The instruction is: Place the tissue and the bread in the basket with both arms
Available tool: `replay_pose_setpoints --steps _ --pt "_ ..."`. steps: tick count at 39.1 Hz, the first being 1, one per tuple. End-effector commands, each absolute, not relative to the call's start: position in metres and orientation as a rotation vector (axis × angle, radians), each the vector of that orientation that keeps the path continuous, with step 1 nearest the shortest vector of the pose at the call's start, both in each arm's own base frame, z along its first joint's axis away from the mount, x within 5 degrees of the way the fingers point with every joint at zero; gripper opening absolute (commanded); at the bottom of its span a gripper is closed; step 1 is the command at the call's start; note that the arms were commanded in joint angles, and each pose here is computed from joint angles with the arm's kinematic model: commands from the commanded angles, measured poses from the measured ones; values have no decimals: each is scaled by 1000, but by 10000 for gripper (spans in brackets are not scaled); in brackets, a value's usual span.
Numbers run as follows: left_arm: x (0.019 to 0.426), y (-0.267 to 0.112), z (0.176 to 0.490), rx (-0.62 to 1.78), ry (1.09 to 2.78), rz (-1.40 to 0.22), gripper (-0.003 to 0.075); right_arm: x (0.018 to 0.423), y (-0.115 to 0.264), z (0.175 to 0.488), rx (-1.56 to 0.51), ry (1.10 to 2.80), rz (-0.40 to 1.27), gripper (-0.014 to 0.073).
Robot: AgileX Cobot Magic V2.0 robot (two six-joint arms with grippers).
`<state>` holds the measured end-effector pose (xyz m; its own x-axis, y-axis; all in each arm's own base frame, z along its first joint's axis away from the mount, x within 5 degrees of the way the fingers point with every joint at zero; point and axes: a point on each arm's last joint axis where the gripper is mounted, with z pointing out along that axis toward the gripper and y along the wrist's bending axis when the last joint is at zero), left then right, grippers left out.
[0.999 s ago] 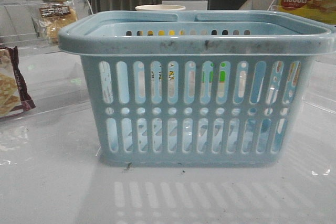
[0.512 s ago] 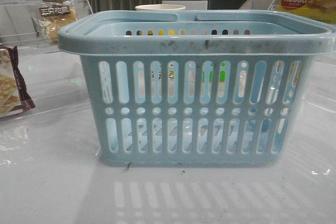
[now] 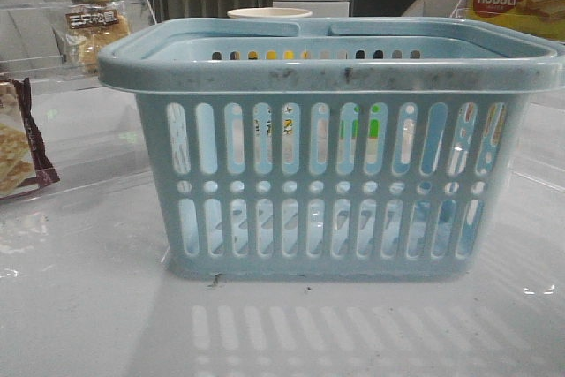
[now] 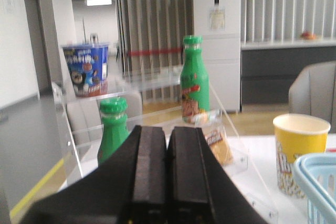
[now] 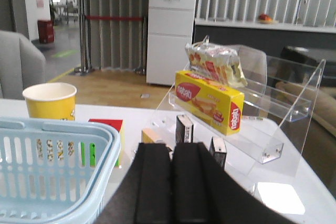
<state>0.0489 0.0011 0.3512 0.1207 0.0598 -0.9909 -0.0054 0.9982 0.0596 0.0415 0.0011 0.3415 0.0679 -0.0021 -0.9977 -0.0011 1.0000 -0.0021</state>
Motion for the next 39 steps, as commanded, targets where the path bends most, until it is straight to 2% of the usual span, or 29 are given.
replay_pose_setpoints --steps 1,6,12,20,32,35,38,39 --pt "60 1 371 45 1486 40 91 55 1 364 1 1544 -1 53" --pt "78 1 365 44 1623 46 91 75 1 365 -2 1695 5 53" --pt "95 1 349 43 1801 54 91 102 0 348 -3 1885 12 53" --pt "109 1 333 42 1975 64 91 125 0 332 -2 2039 18 53" --pt "119 1 323 44 2074 69 91 141 0 313 -3 2207 26 55" --pt "119 1 323 44 2074 69 96 142 0 312 -3 2212 26 80" --pt "119 1 323 44 2072 69 149 142 0 312 -4 2217 25 158" --pt "119 1 323 44 2072 69 178 142 0 312 -4 2217 25 206"
